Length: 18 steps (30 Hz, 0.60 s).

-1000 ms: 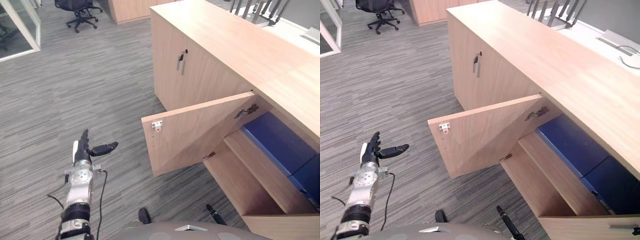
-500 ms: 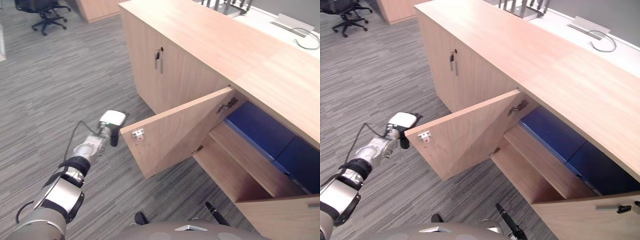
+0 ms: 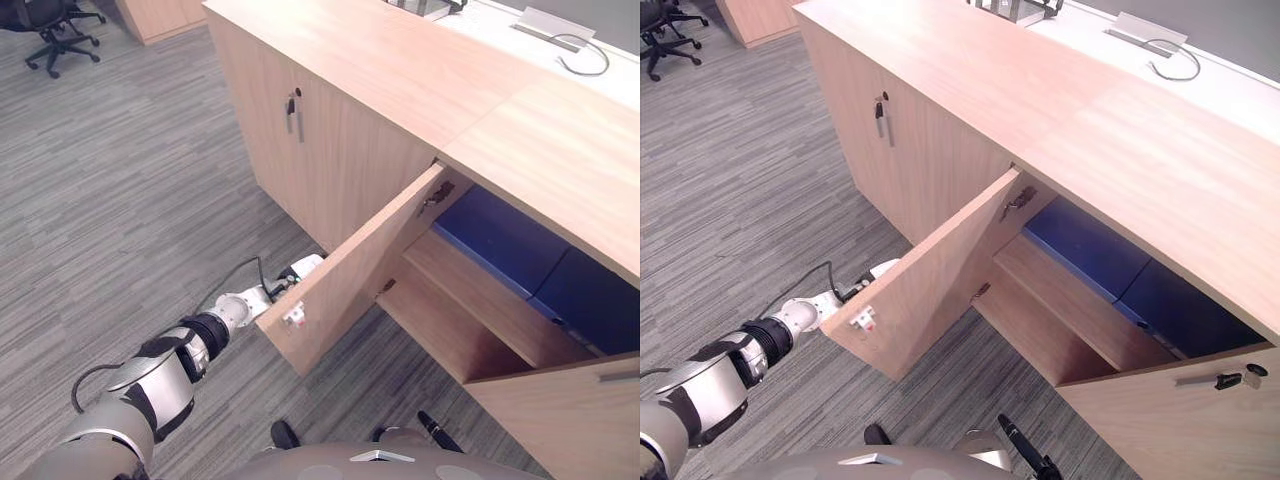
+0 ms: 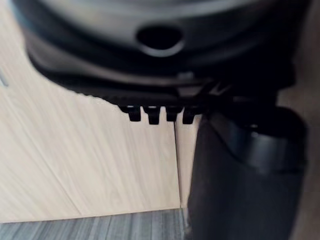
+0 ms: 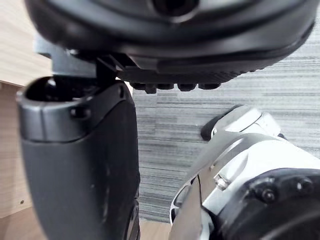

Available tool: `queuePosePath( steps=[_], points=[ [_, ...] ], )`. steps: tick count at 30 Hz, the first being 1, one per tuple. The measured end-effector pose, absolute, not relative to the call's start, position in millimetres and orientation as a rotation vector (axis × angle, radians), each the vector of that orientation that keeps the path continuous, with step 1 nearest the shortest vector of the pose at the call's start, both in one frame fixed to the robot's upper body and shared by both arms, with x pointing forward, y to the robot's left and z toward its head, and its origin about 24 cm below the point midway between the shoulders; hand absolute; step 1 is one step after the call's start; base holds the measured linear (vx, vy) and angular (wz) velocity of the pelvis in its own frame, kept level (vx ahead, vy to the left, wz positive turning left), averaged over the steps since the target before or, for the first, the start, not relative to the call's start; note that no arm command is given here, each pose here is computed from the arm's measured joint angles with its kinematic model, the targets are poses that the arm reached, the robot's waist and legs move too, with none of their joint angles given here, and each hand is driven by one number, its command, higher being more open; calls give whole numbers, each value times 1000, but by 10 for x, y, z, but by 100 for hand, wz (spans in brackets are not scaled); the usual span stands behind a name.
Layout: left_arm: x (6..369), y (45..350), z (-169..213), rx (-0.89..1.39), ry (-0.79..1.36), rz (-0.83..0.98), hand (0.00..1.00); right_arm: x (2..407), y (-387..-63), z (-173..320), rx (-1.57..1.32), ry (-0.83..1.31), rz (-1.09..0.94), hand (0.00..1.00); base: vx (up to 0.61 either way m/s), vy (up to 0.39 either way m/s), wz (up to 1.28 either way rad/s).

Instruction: Walk over to the cabinet, pick up the folder, carry it to the office cabinet, place the folder inside the office cabinet, then close the office cabinet door

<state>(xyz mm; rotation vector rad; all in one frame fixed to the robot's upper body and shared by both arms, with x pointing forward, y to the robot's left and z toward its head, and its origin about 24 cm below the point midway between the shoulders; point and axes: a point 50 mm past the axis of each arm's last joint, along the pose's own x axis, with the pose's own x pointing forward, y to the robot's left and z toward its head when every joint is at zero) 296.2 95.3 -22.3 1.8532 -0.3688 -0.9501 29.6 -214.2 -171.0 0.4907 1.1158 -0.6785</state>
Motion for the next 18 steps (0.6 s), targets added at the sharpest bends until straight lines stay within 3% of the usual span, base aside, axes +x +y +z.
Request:
queuePosePath(
  steps=[5,8,10,15,18],
  points=[
    [2841,734,-288,1735,-350,-950,100,356,-2126,-1712,441,1135,-626,100,-95,33,-6],
    [2696,551,-340,1655,-350,-1026,100,336,-2121,-1720,312,1203,-483,100,-94,27,15],
    [2556,394,-395,1605,-363,-1112,100,349,-2168,-1709,225,1219,-408,100,-72,38,24],
    [1811,-143,-584,1436,-518,-1550,100,481,-2315,-1644,0,1210,-189,100,-35,63,10],
    [1621,-279,-593,1379,-554,-1636,100,569,-2345,-1609,-88,1198,-75,100,-3,46,0]
  ],
)
